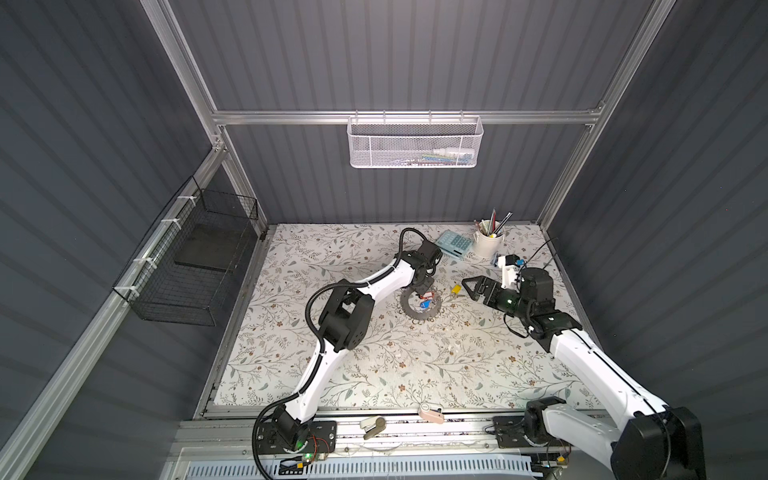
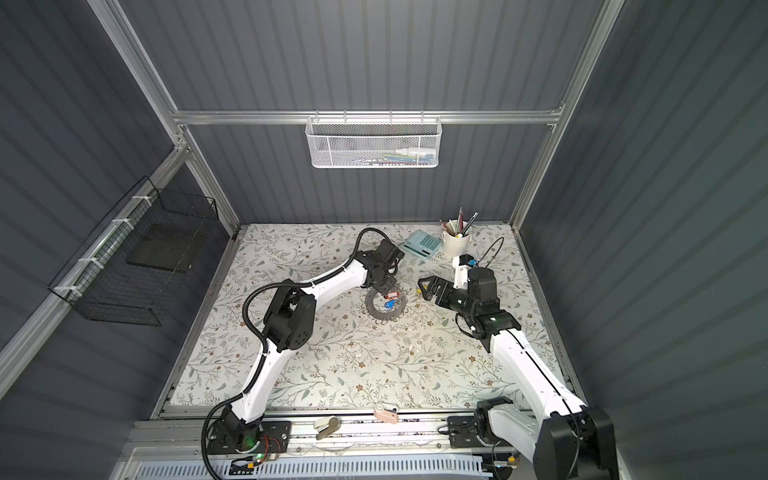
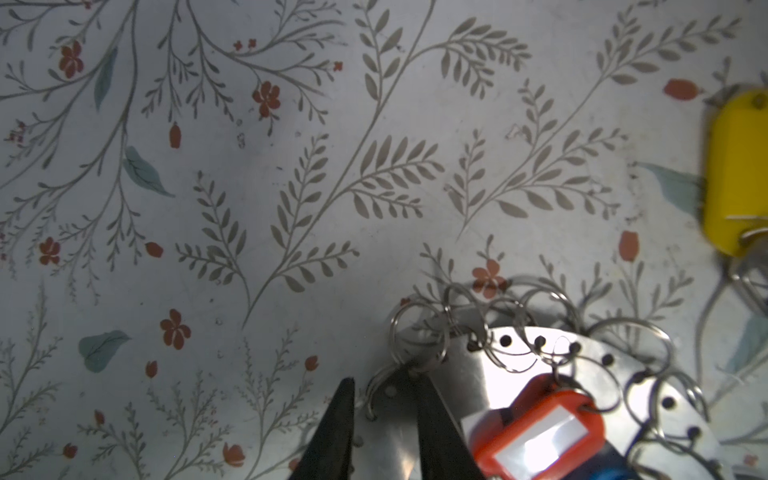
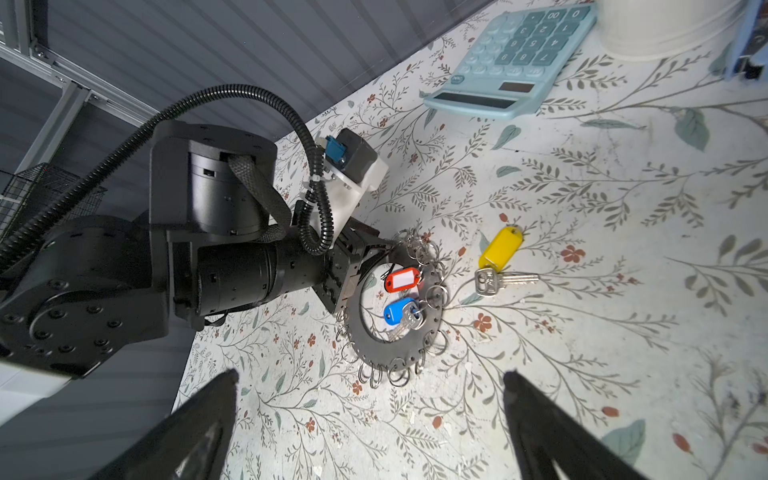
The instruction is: Put the keys on the keyring
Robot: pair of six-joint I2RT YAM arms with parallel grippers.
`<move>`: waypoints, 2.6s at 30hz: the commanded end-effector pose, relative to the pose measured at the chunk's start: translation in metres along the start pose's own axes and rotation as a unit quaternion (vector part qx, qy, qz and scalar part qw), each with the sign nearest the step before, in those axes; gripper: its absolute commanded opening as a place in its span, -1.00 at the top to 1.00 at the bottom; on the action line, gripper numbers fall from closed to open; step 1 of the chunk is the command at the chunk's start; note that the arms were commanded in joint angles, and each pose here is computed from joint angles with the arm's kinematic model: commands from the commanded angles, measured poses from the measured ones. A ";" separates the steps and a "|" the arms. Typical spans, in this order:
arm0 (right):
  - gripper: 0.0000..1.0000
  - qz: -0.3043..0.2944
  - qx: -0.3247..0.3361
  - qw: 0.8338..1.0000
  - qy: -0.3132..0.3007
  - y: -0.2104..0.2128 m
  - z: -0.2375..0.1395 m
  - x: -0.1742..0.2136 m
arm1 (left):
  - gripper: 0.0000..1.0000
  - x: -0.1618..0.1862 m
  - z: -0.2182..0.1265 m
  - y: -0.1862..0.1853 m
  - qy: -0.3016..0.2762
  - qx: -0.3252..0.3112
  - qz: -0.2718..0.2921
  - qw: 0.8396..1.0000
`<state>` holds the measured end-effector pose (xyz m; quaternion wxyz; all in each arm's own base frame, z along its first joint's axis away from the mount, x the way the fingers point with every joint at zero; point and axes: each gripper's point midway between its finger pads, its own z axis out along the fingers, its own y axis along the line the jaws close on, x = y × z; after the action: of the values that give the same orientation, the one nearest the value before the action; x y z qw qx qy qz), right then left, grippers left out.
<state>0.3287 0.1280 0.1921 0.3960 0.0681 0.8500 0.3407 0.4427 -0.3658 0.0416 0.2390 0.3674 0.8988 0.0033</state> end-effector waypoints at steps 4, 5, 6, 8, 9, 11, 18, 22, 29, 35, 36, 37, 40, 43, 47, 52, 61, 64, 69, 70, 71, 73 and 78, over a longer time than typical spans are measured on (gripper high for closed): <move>-0.98 0.000 0.000 1.000 0.011 -0.004 0.004 0.005 | 0.53 -0.005 0.008 0.004 -0.002 -0.016 -0.010 1.000; -0.98 0.000 0.000 1.000 0.013 -0.004 0.004 0.005 | 0.54 -0.006 0.008 0.004 -0.002 -0.016 -0.011 1.000; -0.98 0.000 -0.001 1.000 0.013 -0.004 0.004 0.005 | 0.55 -0.007 0.008 0.006 -0.003 -0.020 -0.013 1.000; -0.98 -0.001 -0.001 1.000 0.013 -0.004 0.004 0.005 | 0.56 -0.008 0.008 0.007 -0.004 -0.023 -0.015 1.000; -0.98 0.000 0.000 1.000 0.014 -0.005 0.005 0.006 | 0.56 -0.009 0.007 0.006 -0.006 -0.016 -0.014 1.000; -0.98 0.000 0.000 1.000 0.015 -0.005 0.005 0.006 | 0.45 -0.014 0.000 -0.006 -0.021 0.020 -0.011 1.000; -0.98 0.003 -0.003 1.000 0.016 -0.004 0.006 0.007 | 0.32 -0.014 -0.009 -0.015 -0.037 0.048 0.003 0.998; -0.98 0.004 -0.006 1.000 0.019 -0.003 0.006 0.008 | 0.30 -0.016 -0.013 -0.015 -0.044 0.050 0.001 0.998; -0.98 0.010 -0.008 1.000 0.020 -0.005 0.007 0.010 | 0.27 -0.023 -0.033 -0.017 -0.078 0.060 -0.005 0.995; -0.98 0.013 -0.013 1.000 0.019 -0.003 0.008 0.009 | 0.18 -0.020 -0.037 -0.024 -0.085 0.069 0.012 0.994; -0.98 0.012 -0.014 1.000 0.019 -0.002 0.008 0.009 | 0.18 -0.018 -0.035 -0.024 -0.080 0.068 0.014 0.994; -0.98 0.013 -0.015 1.000 0.019 -0.001 0.007 0.008 | 0.18 -0.016 -0.032 -0.025 -0.074 0.067 0.018 0.995; -0.98 0.011 -0.014 1.000 0.020 -0.001 0.007 0.008 | 0.19 -0.013 -0.028 -0.024 -0.069 0.062 0.020 0.995; -0.98 0.010 -0.010 1.000 0.022 -0.002 0.007 0.009 | 0.19 -0.010 -0.022 -0.025 -0.063 0.062 0.022 0.996; -0.98 0.010 -0.006 1.000 0.023 -0.004 0.007 0.010 | 0.20 -0.007 -0.015 -0.026 -0.055 0.064 0.024 0.996; -0.98 0.010 -0.002 1.000 0.023 -0.006 0.007 0.010 | 0.21 -0.003 -0.008 -0.030 -0.046 0.065 0.028 0.996; -0.98 0.007 -0.002 1.000 0.022 -0.005 0.007 0.009 | 0.25 0.002 0.002 -0.031 -0.038 0.061 0.026 0.997; -0.99 0.006 -0.003 1.000 0.022 -0.005 0.007 0.009 | 0.32 0.002 0.005 -0.025 -0.035 0.044 0.022 0.998; -0.98 0.007 -0.002 1.000 0.023 -0.005 0.007 0.010 | 0.47 -0.001 0.009 -0.016 -0.035 0.017 0.014 0.999; -0.98 0.007 -0.002 1.000 0.022 -0.006 0.007 0.010 | 0.49 -0.002 0.009 -0.015 -0.035 0.014 0.012 0.999; -0.98 0.006 -0.003 1.000 0.022 -0.005 0.007 0.010 | 0.50 -0.003 0.009 -0.014 -0.038 0.012 0.011 0.999; -0.98 0.013 0.006 0.999 0.033 -0.013 0.013 0.015 | 0.51 -0.003 0.010 -0.013 -0.036 0.009 0.010 0.999; -0.98 0.011 0.006 0.999 0.033 -0.013 0.014 0.014 | 0.55 -0.003 0.012 -0.012 -0.032 0.004 0.008 0.999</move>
<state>0.3306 0.1339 0.1707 0.3601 0.0698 0.8629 0.3477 0.4432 -0.3821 0.0405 0.2800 0.3785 0.8819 -0.0246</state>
